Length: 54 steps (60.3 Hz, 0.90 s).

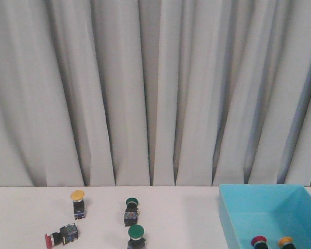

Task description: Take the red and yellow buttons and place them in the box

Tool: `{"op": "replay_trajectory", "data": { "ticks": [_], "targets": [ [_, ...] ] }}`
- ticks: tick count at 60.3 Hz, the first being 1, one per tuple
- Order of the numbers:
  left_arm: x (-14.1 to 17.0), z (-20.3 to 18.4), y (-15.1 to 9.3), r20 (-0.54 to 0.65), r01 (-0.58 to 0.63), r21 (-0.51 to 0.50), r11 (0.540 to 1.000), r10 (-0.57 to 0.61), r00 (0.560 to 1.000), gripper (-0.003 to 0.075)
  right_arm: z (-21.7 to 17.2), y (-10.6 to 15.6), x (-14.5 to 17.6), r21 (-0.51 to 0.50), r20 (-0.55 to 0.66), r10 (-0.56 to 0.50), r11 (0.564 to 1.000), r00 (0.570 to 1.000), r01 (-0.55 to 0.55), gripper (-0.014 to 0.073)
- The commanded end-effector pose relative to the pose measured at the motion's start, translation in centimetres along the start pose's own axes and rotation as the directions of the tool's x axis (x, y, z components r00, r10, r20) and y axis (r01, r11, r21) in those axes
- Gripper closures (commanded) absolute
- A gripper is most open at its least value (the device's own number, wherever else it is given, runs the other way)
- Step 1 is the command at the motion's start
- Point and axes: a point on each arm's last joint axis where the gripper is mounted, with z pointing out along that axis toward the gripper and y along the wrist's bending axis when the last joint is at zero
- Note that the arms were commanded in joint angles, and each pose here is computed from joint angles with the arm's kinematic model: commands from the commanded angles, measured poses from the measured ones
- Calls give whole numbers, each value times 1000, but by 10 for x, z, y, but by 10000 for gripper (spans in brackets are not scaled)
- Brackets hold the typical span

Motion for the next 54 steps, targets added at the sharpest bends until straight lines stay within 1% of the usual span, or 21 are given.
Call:
{"op": "replay_trajectory", "data": {
  "ticks": [1,6,11,15,20,28,38,44,54],
  "targets": [
    [36,-14,-5,75,-22,-12,1000,23,997,726,-7,-5,-15,49,98,-13,999,995,8,600],
    [75,-17,-11,37,-38,-7,999,38,999,726,-7,-5,-15,49,98,-13,999,995,8,600],
    [101,-17,-15,8,-32,0,999,32,999,726,-7,-5,-15,49,98,-13,999,995,8,600],
    [112,-17,-16,9,-26,-20,999,26,1000,726,-7,-5,-15,49,98,-13,999,995,8,600],
    [123,-15,-14,15,-16,-83,996,17,1000,726,-7,-5,-15,49,97,-13,999,995,8,600],
    [136,-14,-11,30,31,-188,982,-25,999,726,-7,-5,-15,49,97,-13,999,995,8,600],
    [137,-15,-6,22,32,-274,961,-27,999,726,-7,-5,-15,49,98,-13,999,995,8,600],
    [137,-15,-4,17,28,-305,952,-24,1000,726,-7,-5,-15,49,98,-13,999,995,8,600],
    [138,-15,-4,8,29,-307,951,-28,1000,726,-7,-5,-15,49,98,-13,999,995,8,600]
  ]
}}
